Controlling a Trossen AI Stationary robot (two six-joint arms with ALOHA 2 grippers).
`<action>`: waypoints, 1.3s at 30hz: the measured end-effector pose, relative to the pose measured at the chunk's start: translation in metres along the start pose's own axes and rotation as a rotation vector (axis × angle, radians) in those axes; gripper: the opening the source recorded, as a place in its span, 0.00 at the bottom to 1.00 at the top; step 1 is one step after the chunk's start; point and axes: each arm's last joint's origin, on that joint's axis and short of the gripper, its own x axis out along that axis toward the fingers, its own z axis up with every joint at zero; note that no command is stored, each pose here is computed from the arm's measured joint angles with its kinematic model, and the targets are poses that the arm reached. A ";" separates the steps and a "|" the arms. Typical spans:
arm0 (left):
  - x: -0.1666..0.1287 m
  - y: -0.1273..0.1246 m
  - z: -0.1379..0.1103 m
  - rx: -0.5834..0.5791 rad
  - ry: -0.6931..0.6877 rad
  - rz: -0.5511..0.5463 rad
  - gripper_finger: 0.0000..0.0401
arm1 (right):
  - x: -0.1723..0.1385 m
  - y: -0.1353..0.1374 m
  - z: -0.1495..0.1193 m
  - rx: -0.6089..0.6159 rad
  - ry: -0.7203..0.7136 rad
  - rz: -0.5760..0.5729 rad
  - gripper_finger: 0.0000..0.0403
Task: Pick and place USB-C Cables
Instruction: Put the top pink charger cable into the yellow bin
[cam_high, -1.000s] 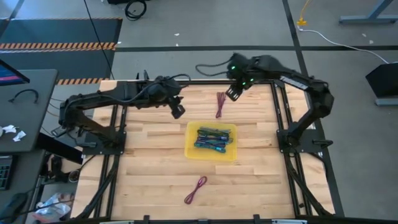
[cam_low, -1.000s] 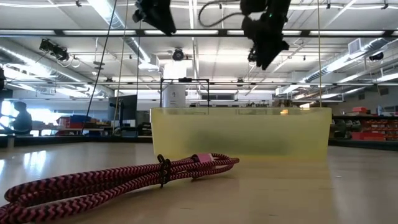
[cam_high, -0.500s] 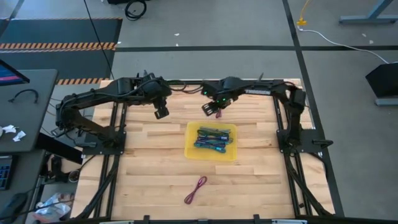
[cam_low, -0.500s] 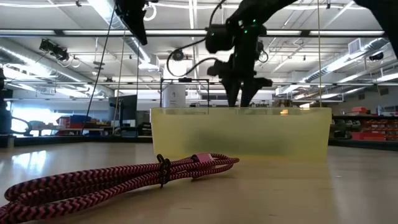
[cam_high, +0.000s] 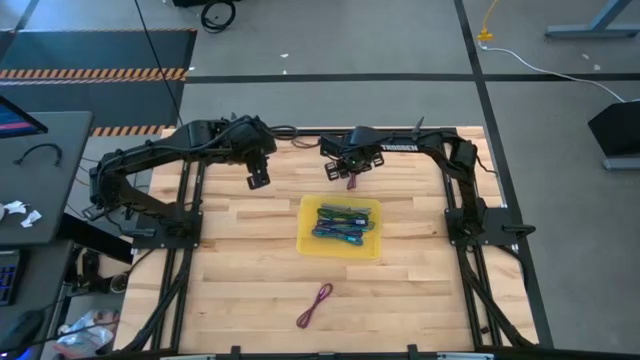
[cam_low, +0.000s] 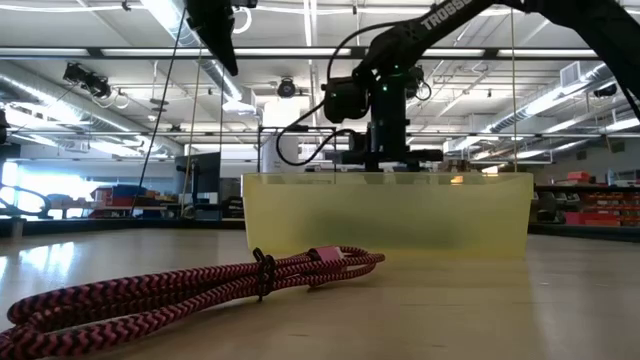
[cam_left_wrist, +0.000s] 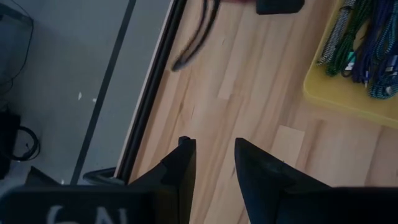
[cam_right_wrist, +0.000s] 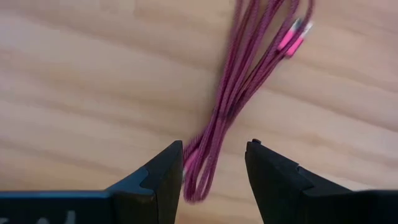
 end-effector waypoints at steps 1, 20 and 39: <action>0.000 0.001 0.000 -0.002 0.001 0.001 0.29 | 0.000 -0.001 0.001 0.015 -0.007 -0.002 0.45; 0.001 0.002 0.003 0.023 -0.031 -0.049 0.29 | 0.041 -0.009 -0.012 0.181 0.022 0.050 0.45; 0.001 0.002 0.003 0.011 -0.038 -0.049 0.29 | 0.044 -0.008 -0.009 0.038 0.017 0.146 0.04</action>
